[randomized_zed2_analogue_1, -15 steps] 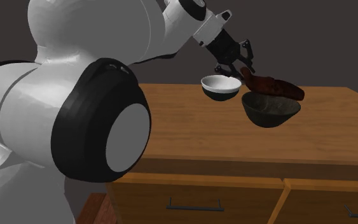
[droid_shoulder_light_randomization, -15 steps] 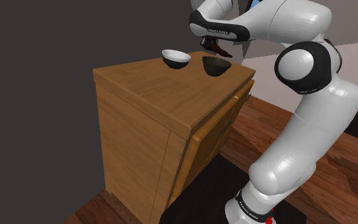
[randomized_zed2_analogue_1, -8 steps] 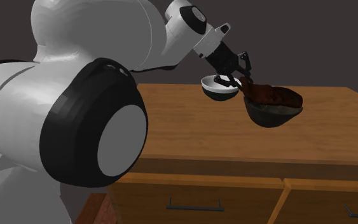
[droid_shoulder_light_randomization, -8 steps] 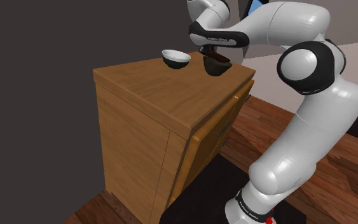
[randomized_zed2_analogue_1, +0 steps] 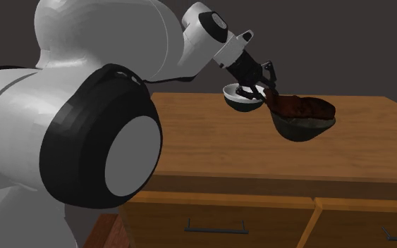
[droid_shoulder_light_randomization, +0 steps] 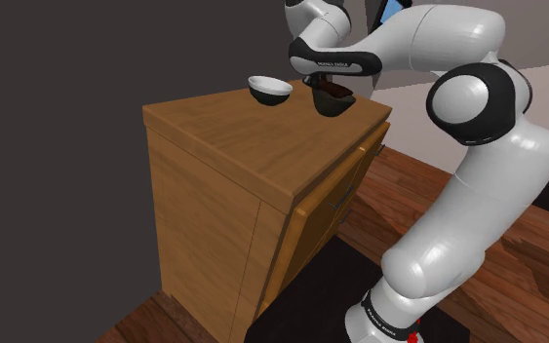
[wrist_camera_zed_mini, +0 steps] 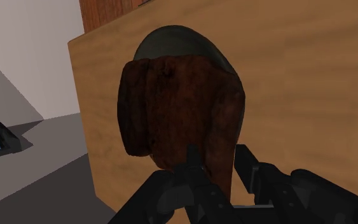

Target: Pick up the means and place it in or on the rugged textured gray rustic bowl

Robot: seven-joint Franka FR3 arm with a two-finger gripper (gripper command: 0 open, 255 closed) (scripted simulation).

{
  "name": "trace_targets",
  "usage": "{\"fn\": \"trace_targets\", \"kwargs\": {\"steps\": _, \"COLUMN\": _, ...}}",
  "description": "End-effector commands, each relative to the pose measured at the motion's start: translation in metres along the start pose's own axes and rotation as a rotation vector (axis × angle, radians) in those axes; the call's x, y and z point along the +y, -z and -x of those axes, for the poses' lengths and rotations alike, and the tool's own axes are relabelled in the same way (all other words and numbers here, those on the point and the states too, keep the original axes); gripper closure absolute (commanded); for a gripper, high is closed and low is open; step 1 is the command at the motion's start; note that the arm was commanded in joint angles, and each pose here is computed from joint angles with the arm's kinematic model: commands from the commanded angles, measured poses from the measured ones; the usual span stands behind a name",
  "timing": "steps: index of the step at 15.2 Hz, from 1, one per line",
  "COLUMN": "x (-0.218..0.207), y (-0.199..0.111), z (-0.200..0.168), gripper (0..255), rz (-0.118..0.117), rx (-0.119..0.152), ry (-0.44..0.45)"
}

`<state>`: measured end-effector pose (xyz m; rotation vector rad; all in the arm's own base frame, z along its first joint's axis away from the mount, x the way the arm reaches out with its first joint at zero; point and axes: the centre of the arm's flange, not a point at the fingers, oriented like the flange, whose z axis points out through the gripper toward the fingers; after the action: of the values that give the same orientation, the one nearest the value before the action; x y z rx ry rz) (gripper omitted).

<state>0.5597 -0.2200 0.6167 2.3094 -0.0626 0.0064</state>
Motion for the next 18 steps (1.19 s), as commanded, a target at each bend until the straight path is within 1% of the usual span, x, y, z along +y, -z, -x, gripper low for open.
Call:
{"fn": "trace_targets", "kwargs": {"steps": 1, "x": 0.0, "y": -0.003, "z": 0.0, "gripper": 255, "rz": -0.002, "rx": -0.007, "ry": 0.0}}
{"fn": "trace_targets", "kwargs": {"steps": 2, "x": 0.0, "y": -0.003, "z": 0.0, "gripper": 0, "rz": -0.002, "rx": -0.007, "ry": 0.0}}
{"fn": "trace_targets", "kwargs": {"steps": 7, "x": 0.0, "y": -0.003, "z": 0.0, "gripper": 0, "rz": -0.002, "rx": -0.007, "ry": 0.0}}
{"fn": "trace_targets", "kwargs": {"steps": 11, "x": 0.0, "y": 0.047, "z": 0.0, "gripper": 0, "rz": -0.002, "rx": -0.007, "ry": 0.0}}
{"fn": "trace_targets", "kwargs": {"steps": 18, "x": 0.0, "y": 0.047, "z": 0.0, "gripper": 0, "rz": -0.002, "rx": -0.007, "ry": 0.0}}
